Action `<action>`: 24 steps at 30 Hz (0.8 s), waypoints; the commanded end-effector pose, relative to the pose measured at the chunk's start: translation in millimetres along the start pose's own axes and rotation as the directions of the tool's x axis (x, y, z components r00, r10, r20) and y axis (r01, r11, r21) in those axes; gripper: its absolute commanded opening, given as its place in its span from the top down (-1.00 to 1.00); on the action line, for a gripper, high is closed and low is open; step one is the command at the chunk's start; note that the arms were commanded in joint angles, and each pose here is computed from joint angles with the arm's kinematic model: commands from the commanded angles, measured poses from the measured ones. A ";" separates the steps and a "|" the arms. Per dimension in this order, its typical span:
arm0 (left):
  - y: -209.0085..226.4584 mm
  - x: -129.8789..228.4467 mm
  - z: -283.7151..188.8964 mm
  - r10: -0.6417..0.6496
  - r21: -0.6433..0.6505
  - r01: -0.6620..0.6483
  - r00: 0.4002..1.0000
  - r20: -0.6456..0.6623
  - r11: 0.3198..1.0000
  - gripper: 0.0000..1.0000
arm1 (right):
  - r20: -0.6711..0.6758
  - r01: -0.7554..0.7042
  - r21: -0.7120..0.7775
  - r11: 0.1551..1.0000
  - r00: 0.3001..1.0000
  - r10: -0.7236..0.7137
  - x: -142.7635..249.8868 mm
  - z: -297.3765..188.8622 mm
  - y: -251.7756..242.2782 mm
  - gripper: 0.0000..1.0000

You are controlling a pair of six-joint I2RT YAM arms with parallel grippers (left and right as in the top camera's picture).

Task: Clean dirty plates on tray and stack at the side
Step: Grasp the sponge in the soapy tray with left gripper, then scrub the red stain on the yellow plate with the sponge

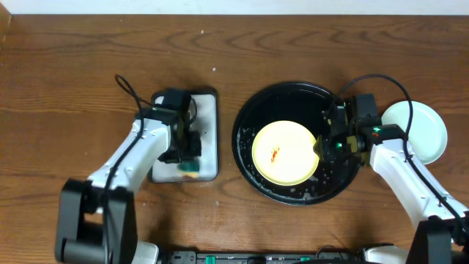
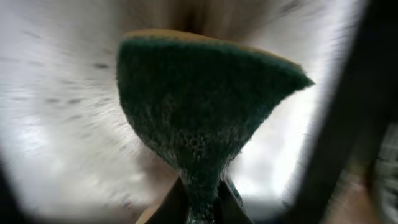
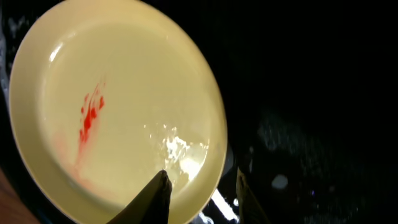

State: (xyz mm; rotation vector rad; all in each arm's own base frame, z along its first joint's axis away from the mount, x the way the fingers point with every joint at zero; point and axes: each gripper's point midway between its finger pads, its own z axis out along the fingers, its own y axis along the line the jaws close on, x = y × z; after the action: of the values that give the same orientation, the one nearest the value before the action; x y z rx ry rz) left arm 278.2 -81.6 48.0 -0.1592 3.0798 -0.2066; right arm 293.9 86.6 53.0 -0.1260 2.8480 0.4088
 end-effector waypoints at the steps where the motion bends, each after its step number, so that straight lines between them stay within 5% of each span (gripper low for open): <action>1: -35.8 -21.7 -52.7 0.066 0.090 -0.082 0.985 0.162 0.993 0.85 | -0.025 0.001 0.011 1.000 1.000 0.000 0.3 13.5 -1.8 0.34; 9: -120.2 -0.2 -67.4 0.211 0.231 -0.267 0.948 0.239 0.935 0.85 | -0.138 -0.042 0.025 0.999 0.989 0.045 17.9 48.2 -12.1 0.44; 14: -169.8 12.3 -41.4 0.237 0.279 -0.295 0.945 0.225 0.914 0.85 | -0.147 -0.047 0.027 0.999 0.988 0.050 18.8 55.6 -14.1 0.97; 24: -244.6 32.7 29.5 0.226 0.354 -0.279 0.957 0.183 0.893 0.85 | -0.148 -0.068 0.039 0.997 0.986 0.073 19.9 57.4 -16.1 0.97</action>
State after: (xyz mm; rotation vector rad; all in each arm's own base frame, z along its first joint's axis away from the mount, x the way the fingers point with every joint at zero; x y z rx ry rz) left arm 276.2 -319.2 66.5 0.3222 2.7700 -0.7097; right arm 296.6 87.4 1.2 -0.0511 2.9753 0.4133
